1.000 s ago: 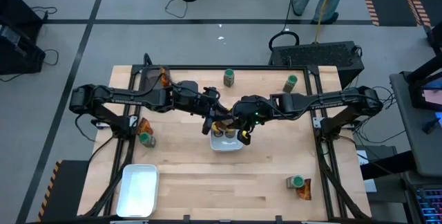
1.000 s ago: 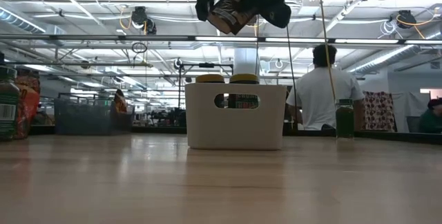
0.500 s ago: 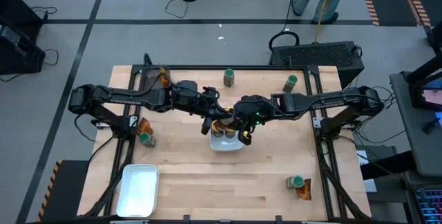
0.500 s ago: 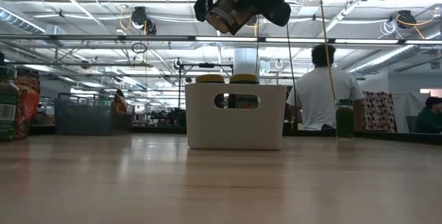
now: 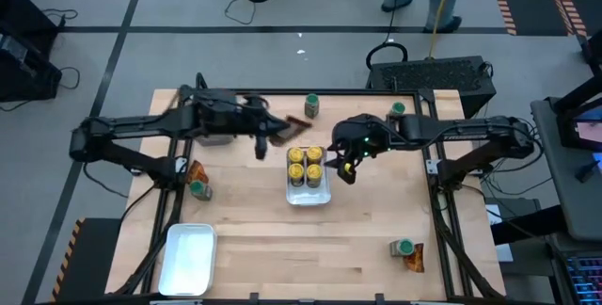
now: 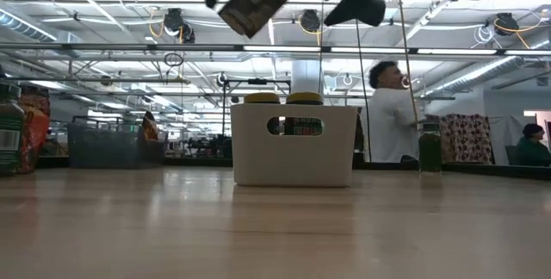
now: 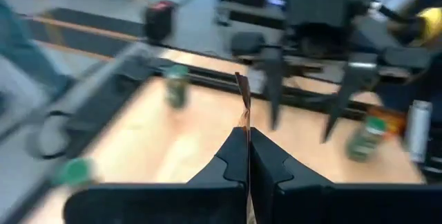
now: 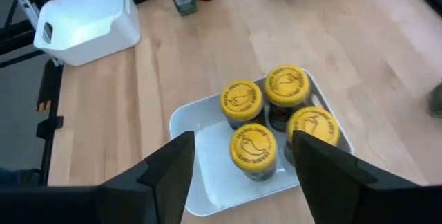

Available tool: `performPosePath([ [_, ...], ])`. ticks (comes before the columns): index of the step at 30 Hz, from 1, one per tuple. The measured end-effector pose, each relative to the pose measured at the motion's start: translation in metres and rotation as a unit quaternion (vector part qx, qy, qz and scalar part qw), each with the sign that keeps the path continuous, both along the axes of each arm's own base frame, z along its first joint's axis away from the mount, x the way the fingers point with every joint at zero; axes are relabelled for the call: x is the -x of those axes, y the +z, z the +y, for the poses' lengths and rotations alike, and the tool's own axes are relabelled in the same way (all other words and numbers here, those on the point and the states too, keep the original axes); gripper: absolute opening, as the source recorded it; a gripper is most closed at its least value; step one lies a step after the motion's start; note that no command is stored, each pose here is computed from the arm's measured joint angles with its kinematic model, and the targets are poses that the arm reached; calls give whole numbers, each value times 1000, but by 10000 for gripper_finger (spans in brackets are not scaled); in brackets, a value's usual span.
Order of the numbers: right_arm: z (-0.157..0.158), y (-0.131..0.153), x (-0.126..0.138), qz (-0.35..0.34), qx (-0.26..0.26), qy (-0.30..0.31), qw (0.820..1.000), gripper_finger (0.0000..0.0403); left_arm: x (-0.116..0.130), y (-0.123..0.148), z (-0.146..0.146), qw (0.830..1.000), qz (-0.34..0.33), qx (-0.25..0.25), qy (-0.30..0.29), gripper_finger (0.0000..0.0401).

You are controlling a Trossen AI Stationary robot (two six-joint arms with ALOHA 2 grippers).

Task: Sort spices by type
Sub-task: Put the top right dark red spice pouch into the black transparent bin

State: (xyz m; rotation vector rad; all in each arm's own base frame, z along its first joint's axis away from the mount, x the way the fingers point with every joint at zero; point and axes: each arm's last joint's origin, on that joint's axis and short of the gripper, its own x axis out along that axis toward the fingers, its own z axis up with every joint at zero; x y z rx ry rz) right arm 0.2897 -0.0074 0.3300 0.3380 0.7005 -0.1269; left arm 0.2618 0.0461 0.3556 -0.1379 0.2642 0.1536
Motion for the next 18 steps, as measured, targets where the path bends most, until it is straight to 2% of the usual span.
performPosePath([
  [4, -3, 2, 5, 7, 7, -22, 1000, 223, 32, 15, 6, 997, 3, -26, 71, 1],
  [8, -3, 3, 6, 5, 11, -27, 1000, 219, 65, 23, 9, 988, -1, -51, 149, 1],
  [11, -3, 2, 5, 6, 11, -28, 1000, 218, 87, 18, 10, 978, -1, -54, 204, 0],
  [15, -3, 1, 4, 5, 12, -28, 1000, 218, 110, 6, 12, 959, -11, -43, 280, 0],
  [18, -3, 2, 3, 2, 13, -30, 999, 218, 123, -7, 15, 933, -11, -30, 359, 0],
])
